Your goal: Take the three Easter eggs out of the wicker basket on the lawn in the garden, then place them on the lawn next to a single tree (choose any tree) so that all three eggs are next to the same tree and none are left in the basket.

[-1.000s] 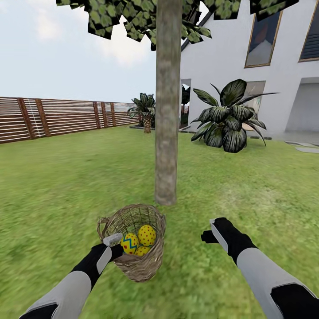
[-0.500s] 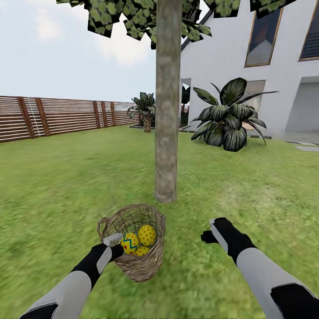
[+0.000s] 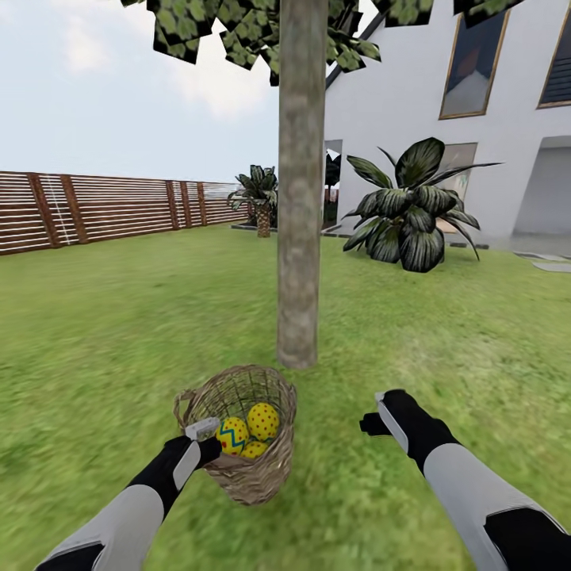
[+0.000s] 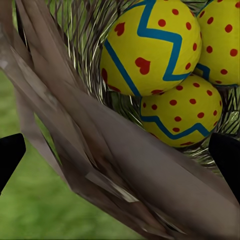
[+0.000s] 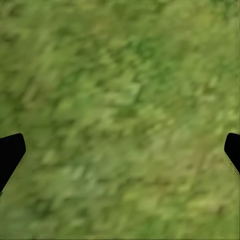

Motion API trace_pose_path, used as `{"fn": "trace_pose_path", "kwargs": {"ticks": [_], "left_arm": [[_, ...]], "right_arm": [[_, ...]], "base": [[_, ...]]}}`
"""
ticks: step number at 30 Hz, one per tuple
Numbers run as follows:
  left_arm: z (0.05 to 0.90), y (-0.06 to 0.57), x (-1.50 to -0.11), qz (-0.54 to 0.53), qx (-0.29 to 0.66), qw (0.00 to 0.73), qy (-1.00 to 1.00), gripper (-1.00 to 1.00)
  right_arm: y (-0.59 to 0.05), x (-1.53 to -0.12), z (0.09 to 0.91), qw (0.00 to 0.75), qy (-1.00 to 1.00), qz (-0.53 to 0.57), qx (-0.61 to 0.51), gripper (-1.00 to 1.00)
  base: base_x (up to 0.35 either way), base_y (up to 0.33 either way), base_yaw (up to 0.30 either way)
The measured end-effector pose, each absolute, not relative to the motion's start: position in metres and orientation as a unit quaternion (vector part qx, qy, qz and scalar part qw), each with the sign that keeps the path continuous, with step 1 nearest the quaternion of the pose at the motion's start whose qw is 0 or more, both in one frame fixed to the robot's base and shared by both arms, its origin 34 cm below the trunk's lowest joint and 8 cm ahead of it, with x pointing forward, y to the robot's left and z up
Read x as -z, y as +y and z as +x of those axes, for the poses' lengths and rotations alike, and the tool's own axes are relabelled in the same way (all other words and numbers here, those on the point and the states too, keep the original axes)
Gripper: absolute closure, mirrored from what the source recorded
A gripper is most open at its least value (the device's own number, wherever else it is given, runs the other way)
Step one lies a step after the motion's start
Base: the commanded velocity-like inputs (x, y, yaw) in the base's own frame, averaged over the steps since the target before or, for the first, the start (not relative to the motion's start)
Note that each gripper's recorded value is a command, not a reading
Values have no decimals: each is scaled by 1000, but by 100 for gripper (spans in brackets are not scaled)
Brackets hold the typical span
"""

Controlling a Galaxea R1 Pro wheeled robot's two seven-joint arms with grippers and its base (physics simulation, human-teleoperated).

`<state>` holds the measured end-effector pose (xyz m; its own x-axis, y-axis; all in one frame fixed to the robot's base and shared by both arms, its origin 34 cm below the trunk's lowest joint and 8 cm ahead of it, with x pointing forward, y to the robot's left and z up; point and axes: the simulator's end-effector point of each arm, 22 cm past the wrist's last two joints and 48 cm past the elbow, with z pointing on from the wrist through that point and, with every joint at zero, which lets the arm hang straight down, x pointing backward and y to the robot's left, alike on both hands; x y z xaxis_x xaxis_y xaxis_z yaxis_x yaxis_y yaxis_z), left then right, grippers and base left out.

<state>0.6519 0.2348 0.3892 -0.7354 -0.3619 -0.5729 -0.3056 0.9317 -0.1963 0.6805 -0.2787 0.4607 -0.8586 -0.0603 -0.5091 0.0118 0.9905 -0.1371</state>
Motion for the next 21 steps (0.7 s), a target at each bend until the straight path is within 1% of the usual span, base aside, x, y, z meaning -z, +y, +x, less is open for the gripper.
{"fn": "trace_pose_path", "kwargs": {"ticks": [4,13,15,21], "left_arm": [[652,235,-389,-179,44,316,931,100],[652,235,-389,-179,45,317,930,100],[652,233,-389,-179,46,318,930,100],[653,227,-389,-180,50,318,930,100]], "right_arm": [[-279,-461,680,266,962,-13,68,-100],[-279,-461,680,266,962,-13,68,-100],[-279,-461,680,265,962,-13,68,-100],[-279,-460,681,265,962,-13,68,-100]], "base": [[339,-22,0],[338,-99,0],[151,-24,0],[10,-2,0]]}}
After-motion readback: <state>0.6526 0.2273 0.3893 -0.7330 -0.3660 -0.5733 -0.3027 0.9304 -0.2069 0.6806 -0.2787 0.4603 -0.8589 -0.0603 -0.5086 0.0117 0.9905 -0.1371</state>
